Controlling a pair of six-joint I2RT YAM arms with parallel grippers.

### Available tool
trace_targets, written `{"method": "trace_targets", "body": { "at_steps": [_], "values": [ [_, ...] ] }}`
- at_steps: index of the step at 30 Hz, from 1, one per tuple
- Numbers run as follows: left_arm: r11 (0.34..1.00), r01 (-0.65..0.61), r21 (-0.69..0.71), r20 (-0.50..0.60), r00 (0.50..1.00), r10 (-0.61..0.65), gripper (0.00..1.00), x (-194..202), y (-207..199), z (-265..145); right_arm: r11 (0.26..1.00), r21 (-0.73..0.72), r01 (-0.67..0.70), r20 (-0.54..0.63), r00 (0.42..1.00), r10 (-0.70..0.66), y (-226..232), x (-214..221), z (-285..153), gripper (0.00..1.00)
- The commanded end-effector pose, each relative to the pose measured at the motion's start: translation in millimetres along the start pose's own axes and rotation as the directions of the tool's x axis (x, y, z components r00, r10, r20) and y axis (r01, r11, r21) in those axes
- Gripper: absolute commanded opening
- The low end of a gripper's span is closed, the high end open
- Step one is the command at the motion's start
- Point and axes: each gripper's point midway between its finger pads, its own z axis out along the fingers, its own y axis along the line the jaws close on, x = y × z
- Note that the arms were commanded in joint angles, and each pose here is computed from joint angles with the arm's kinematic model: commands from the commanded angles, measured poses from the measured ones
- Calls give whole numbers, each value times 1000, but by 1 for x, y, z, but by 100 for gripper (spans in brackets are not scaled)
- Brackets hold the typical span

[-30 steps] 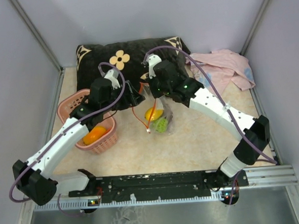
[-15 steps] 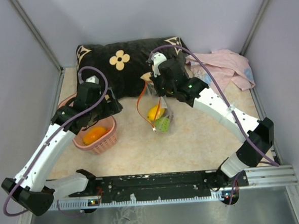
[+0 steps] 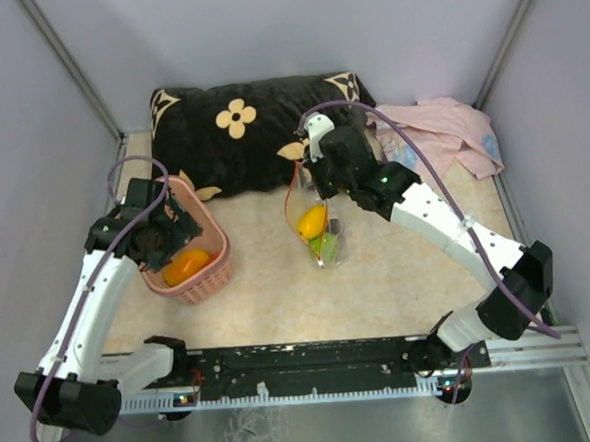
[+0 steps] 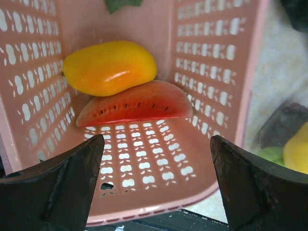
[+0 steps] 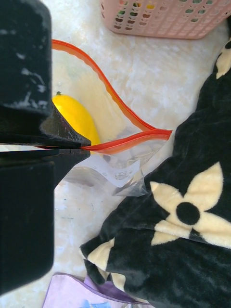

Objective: Place the food in the zip-top bag and seal the zipper
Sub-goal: Pick up the fake fruit from the bin.

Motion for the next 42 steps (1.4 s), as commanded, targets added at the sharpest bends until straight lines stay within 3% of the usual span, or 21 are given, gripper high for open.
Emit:
{"method": "trace_targets", "body": {
  "at_steps": [1,8,16,23,42],
  "values": [
    [990,101,-93,-20,994,-104,97,5,11,28,1000,10,18,113,993,-19,-7,-27,-19,0],
    [975,130,-183,-75,986,-146,97,16,18,73,999,13,31,126,991,-33,-8,-26,-21,0],
    [932,221,-286,-14,972,-234,97,17,35,117,999,-2,42,118,992,-42,-5,-17,-16,1],
    [919,241,-311,-31,964,-263,99,21,35,148,999,0,52,117,992,-52,-7,-14,-16,1],
    [929,118,-352,94,991,-90,99,-23,41,161,999,-6,54,117,992,-53,-7,-12,-15,1]
  ]
}}
